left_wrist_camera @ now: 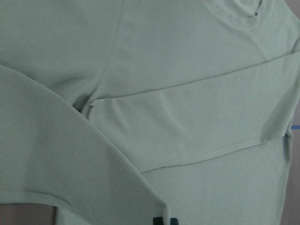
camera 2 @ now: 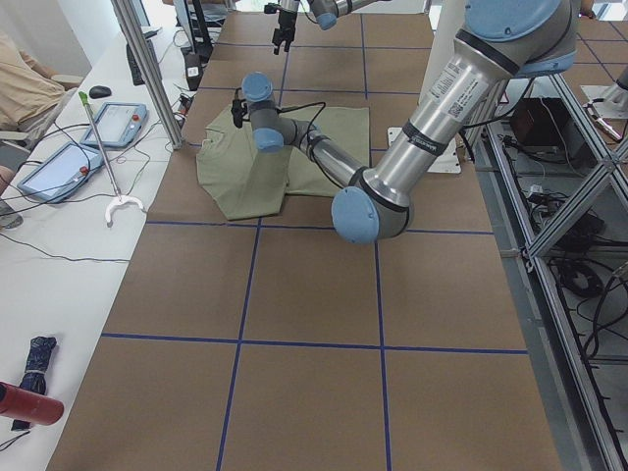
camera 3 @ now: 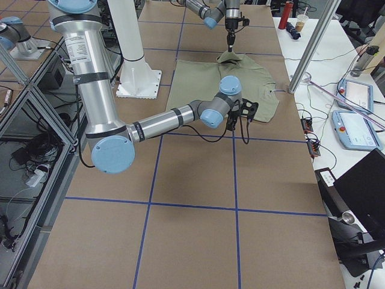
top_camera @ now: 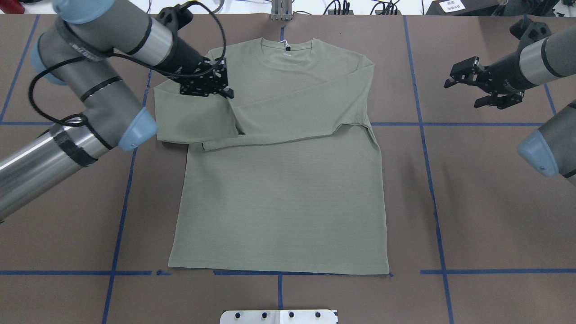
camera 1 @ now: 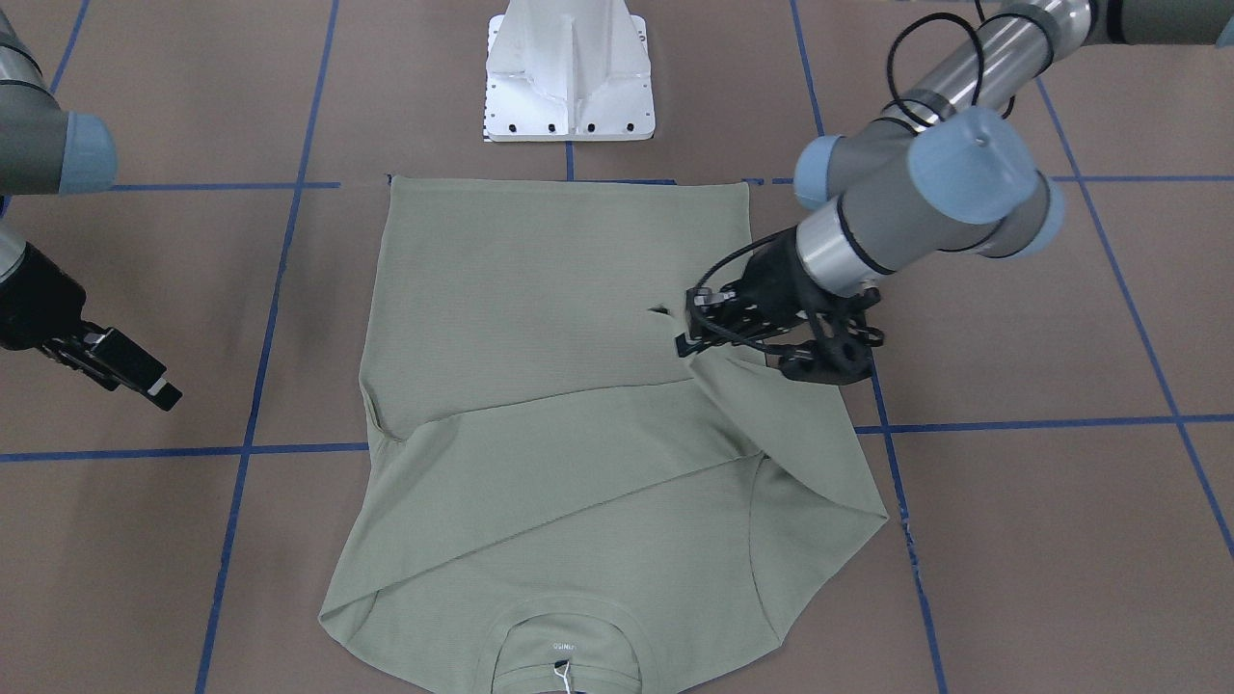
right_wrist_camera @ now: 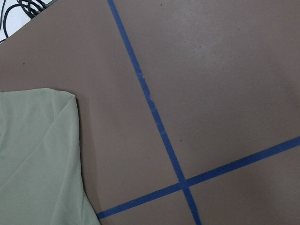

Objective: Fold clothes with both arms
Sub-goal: 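Grasp the sleeve cuff with the left gripper and fold it across the body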

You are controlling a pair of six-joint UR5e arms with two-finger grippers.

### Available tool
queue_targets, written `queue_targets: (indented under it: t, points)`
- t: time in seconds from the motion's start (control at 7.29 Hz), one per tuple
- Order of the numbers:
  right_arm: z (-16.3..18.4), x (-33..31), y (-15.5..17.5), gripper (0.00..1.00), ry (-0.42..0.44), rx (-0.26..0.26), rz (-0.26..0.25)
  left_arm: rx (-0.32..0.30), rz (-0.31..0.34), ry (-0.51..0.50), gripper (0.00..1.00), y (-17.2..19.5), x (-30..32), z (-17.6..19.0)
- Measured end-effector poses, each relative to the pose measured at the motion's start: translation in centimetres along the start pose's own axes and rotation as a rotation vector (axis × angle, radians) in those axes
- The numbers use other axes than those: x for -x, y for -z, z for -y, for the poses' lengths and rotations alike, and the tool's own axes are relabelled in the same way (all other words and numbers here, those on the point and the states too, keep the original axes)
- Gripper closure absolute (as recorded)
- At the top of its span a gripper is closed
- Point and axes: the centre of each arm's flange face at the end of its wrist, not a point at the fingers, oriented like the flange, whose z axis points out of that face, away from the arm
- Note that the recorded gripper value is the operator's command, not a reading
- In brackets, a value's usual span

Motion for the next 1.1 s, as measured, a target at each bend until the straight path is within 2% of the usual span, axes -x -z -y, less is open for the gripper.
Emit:
queue_targets:
  t: [0.14,0.41,0.69,0.82,0.96,1.1]
  points:
    - [0.1,-0.8,0.1,0.0,0.007,-0.003,-0.008,-0.058,-0.03,0.035,1.0,-4.0,-5.6,-0.5]
    - [0.3,-1.5,0.3,0.0,0.008,-0.007,-0.012,-0.168,-0.096,0.07,1.0,-12.0,-11.2,-3.4]
    - [0.2,-2.3,0.8,0.0,0.001,-0.012,-0.015,-0.234,-0.123,0.075,0.99,-16.5,-14.7,-3.9]
    - [0.0,-2.7,1.0,0.0,0.0,-0.012,-0.017,-0.26,-0.133,0.073,0.4,-17.9,-15.2,-4.3]
    - [-0.2,-3.0,1.1,0.0,-0.001,-0.013,-0.019,-0.276,-0.145,0.069,0.17,-18.8,-15.8,-5.0]
    - [-0.3,-3.2,1.2,0.0,-0.003,-0.015,-0.02,-0.28,-0.156,0.064,0.07,-19.3,-16.6,-5.7]
